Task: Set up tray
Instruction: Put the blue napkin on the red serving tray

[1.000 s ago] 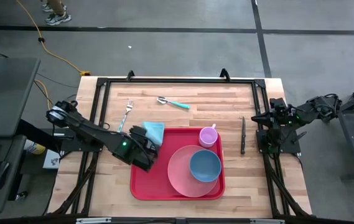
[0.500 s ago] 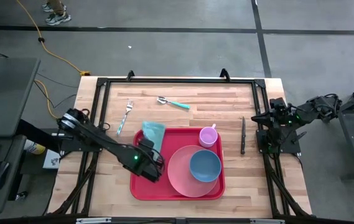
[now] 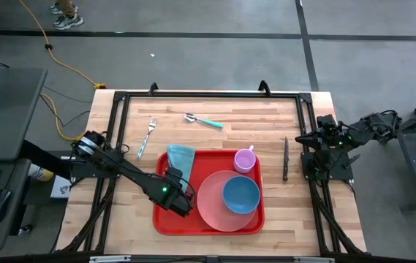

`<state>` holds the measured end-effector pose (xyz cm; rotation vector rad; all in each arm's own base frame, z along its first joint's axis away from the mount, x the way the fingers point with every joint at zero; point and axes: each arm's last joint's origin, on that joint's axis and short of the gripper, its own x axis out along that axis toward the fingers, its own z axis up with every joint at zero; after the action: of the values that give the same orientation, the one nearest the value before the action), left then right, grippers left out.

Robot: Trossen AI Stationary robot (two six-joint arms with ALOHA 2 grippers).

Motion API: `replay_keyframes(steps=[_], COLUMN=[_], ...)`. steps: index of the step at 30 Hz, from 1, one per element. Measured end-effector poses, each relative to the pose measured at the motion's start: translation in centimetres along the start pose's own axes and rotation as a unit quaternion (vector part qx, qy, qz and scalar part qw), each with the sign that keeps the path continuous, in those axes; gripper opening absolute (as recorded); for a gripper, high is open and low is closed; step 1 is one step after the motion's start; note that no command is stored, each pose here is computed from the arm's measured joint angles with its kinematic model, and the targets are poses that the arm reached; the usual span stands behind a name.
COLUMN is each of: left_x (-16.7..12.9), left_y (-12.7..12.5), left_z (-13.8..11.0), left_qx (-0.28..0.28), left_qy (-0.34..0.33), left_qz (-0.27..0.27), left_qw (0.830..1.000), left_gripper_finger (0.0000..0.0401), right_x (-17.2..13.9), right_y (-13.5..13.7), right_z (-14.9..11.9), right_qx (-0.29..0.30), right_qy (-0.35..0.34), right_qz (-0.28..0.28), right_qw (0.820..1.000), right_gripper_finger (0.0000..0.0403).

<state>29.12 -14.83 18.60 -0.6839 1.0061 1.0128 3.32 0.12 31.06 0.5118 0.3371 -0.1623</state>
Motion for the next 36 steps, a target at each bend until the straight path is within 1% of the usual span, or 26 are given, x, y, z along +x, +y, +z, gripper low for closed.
replay_keyframes(steps=[2,7,9,13,18,23,26,30,31,34,36], left_x=[-0.7,-1.4,-1.4,-1.5,-1.5,-2.4,-4.0,-6.5,-6.9,-7.6,-7.4], left_y=[0.2,0.8,0.8,0.5,0.6,0.8,1.2,2.2,2.3,2.7,2.4], left_z=[0.3,0.5,0.3,-0.1,-0.2,0.2,1.1,2.8,3.3,4.2,4.6], left_qx=[0.004,0.022,0.022,0.019,0.008,0.003,0.007,0.019,0.02,0.046,0.055], left_qy=[0.006,0.055,0.087,0.147,0.159,0.165,0.142,0.1,0.094,0.083,0.084], left_qz=[-0.01,-0.002,0.004,-0.008,-0.004,-0.014,0.0,0.054,0.06,0.08,0.068], left_qw=[1.0,0.998,0.996,0.989,0.987,0.986,0.99,0.993,0.994,0.992,0.993], left_gripper_finger=[0.0091,0.0144,0.0158,0.018,0.0197,0.0202,0.0199,0.0191,0.0187,0.0165,0.013], right_x=[0.0,0.0,0.0,0.0,0.0,0.0,0.0,0.0,0.0,0.0,0.0], right_y=[0.0,0.0,0.0,0.0,0.0,0.0,0.0,0.0,0.0,0.0,0.0], right_z=[0.0,0.0,0.0,0.0,0.0,0.0,0.0,0.0,0.0,0.0,0.0], right_qx=[-0.001,-0.005,-0.007,-0.01,-0.013,-0.012,-0.013,-0.014,-0.014,-0.014,-0.014], right_qy=[0.0,-0.001,-0.002,-0.004,-0.004,-0.005,-0.005,-0.005,-0.005,-0.005,-0.006], right_qz=[0.0,-0.002,-0.002,-0.005,-0.005,-0.005,-0.006,-0.006,-0.006,-0.006,-0.007], right_qw=[1.0,1.0,1.0,1.0,1.0,1.0,1.0,1.0,1.0,1.0,1.0], right_gripper_finger=[0.0,0.0,0.0,0.0,0.0,0.0,0.0,0.0,0.0,0.0,0.0])
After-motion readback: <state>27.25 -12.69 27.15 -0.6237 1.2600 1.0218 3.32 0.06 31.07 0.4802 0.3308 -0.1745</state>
